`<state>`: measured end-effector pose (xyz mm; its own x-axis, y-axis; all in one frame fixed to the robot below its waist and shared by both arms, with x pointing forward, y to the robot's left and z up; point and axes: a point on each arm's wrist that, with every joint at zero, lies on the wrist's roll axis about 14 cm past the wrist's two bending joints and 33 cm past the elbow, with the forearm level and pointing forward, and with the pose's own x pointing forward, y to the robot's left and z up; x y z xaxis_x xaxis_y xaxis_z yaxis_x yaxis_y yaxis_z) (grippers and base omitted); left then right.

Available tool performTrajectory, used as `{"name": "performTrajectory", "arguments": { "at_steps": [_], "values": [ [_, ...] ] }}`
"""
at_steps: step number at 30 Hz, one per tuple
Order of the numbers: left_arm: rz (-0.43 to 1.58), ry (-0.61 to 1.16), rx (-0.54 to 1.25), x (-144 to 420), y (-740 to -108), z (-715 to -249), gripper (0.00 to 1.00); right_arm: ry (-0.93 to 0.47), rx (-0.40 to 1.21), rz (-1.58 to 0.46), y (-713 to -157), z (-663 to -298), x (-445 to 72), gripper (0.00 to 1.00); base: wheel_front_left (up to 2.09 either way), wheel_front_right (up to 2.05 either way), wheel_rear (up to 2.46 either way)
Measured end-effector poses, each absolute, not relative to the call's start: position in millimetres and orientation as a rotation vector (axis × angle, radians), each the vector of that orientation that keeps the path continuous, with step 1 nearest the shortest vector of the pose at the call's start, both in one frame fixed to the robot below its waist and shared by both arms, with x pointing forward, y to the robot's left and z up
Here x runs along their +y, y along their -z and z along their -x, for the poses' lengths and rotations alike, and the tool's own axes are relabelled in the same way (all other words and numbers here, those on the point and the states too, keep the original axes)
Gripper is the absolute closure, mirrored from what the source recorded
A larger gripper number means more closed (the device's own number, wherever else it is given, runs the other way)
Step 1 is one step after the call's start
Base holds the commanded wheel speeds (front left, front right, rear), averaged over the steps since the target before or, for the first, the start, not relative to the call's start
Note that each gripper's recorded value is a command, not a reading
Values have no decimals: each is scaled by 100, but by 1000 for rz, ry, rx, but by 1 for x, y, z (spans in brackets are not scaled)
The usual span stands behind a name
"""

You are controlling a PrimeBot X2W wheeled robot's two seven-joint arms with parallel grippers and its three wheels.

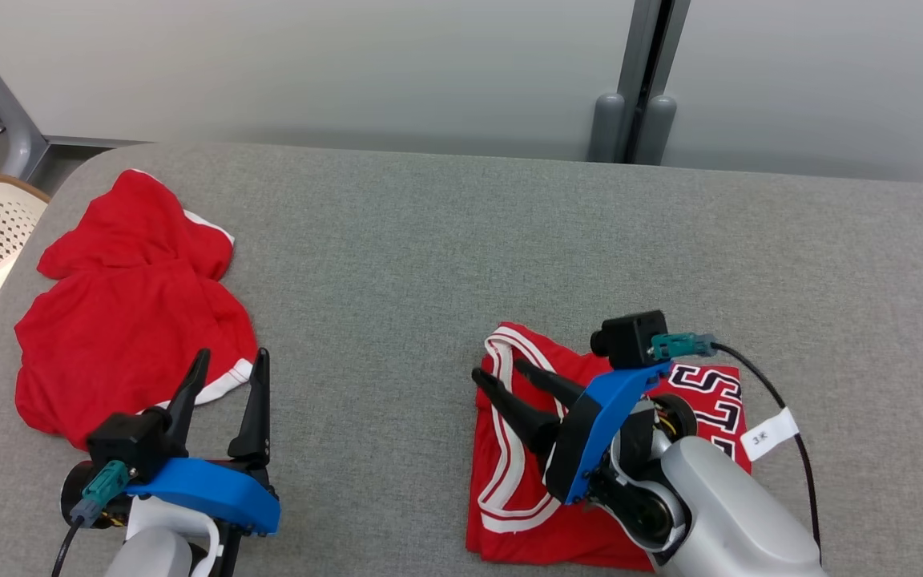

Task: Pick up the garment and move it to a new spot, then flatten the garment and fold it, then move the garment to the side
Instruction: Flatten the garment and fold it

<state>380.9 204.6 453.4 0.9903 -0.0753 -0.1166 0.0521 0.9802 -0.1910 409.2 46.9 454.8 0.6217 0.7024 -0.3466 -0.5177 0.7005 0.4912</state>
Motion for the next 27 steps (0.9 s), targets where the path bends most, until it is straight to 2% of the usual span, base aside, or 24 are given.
{"name": "performTrajectory", "arguments": {
  "at_steps": [2,6,11,18,23,27],
  "values": [
    [190,66,119,204,-455,-381,0,-719,474,-437,-477,-416,48,0,0,0,0],
    [194,61,112,204,-457,-379,0,-635,289,-416,-509,-439,21,0,0,0,0],
    [193,62,96,203,-461,-376,0,-411,156,-276,-511,-448,-69,0,0,0,0],
    [181,72,62,201,-471,-376,0,-113,61,-131,-513,-421,-176,0,0,0,0],
    [185,88,48,192,-475,-373,0,-7,82,-119,-505,-391,-206,0,0,0,0],
    [188,96,47,187,-475,-371,0,25,98,-120,-501,-376,-214,0,0,0,0]
  ]
}}
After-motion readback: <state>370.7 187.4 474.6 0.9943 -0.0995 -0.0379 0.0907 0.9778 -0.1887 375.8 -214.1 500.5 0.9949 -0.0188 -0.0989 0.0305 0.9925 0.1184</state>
